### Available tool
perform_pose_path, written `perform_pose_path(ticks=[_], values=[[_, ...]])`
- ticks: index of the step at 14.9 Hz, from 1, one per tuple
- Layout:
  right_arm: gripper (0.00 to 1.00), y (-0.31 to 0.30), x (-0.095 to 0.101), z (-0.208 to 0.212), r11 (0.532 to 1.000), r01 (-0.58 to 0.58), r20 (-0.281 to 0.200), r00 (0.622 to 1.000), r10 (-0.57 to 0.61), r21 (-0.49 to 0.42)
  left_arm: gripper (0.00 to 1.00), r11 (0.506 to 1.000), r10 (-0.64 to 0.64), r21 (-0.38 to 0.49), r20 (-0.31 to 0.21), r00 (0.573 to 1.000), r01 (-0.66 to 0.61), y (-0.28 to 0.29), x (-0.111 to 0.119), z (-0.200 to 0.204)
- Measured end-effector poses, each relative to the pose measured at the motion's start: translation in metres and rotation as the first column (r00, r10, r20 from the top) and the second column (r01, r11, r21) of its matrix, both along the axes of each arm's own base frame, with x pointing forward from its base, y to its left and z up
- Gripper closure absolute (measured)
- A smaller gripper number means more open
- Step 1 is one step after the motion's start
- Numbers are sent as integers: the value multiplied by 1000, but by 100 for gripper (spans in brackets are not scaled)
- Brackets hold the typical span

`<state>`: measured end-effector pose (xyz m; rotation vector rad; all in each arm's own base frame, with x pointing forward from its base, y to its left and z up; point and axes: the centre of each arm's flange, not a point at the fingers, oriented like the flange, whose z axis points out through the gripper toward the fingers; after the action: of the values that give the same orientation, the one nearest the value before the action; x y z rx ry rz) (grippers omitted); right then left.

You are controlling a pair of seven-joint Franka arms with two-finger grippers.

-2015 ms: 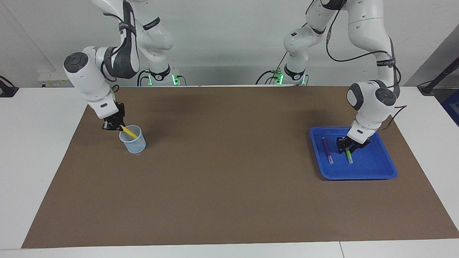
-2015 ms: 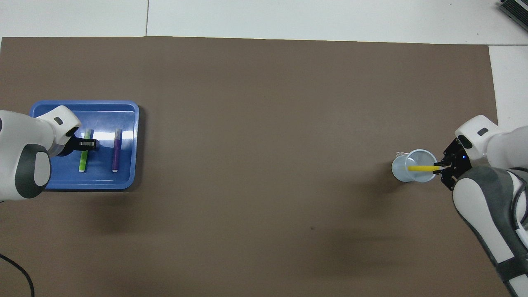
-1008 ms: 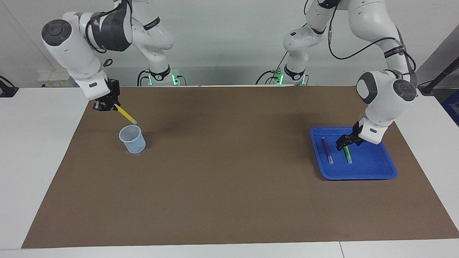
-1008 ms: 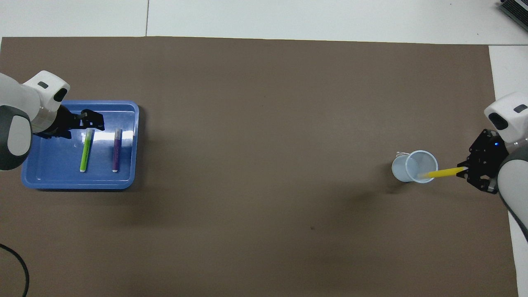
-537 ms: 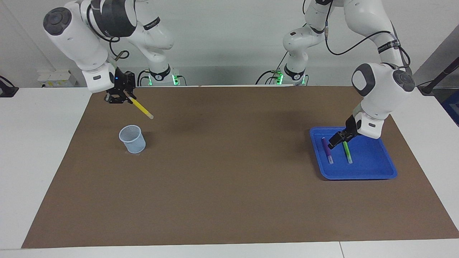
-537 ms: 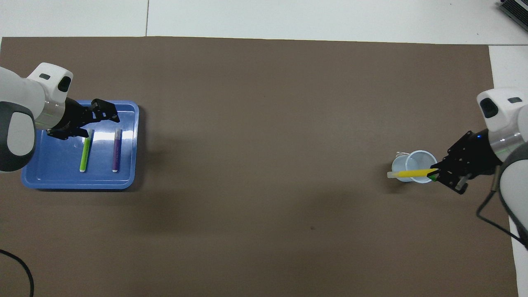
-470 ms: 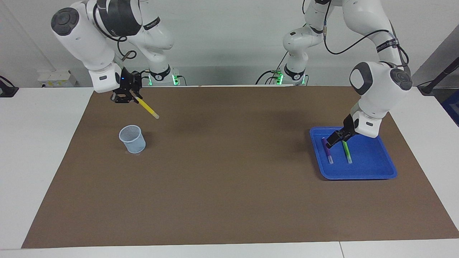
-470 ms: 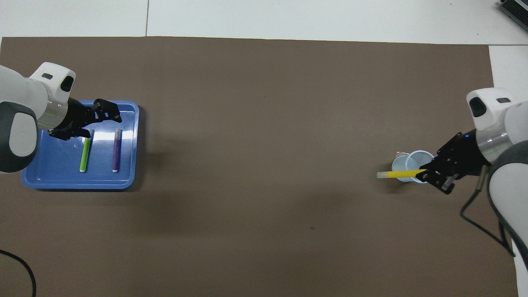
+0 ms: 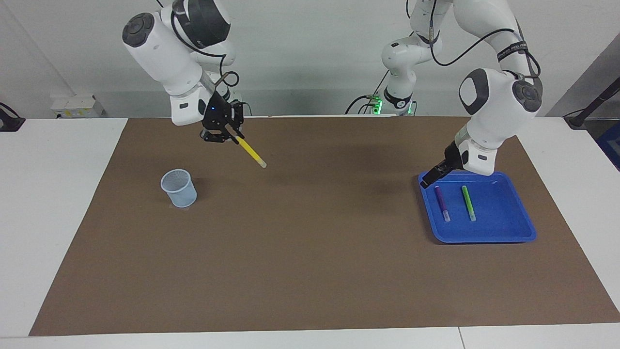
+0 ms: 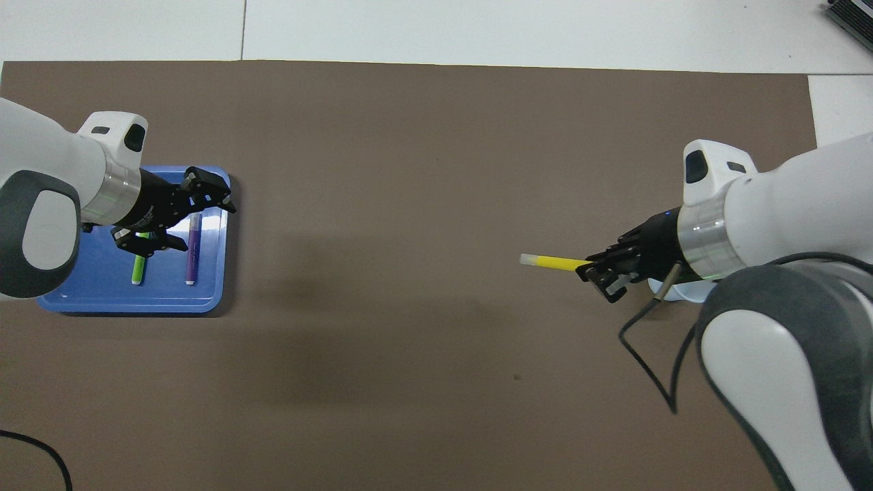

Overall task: Right arm passes pens to left for tray arrangement
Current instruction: 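Carry the yellow pen toward the left gripper while it approaches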

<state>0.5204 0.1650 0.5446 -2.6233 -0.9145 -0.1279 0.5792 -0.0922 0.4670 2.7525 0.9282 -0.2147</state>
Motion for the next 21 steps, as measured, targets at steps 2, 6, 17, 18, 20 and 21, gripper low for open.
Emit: perform_pose_path(ticks=[2,6,17,18,20,21], values=[[82,37,-8,-4,997,70,17,997,-71,34,0,990,141,-19,-32,989,-142,-25,-7,15],[82,83,-24,-8,980,171,27,984,-174,103,0,939,309,-118,-126,943,-324,-74,-22,40],[82,152,-61,-7,906,352,-29,934,-356,237,10,809,408,-297,-339,848,-508,-144,-46,50],[82,153,-62,-7,905,354,-31,934,-357,237,10,812,399,-301,-340,852,-500,-154,-51,49],[82,153,-62,-7,904,355,-32,933,-358,237,10,814,395,-306,-331,857,-494,-172,-60,45],[82,153,-62,-7,904,355,-31,933,-358,237,10,814,395,-308,-325,859,-492,-180,-65,41]])
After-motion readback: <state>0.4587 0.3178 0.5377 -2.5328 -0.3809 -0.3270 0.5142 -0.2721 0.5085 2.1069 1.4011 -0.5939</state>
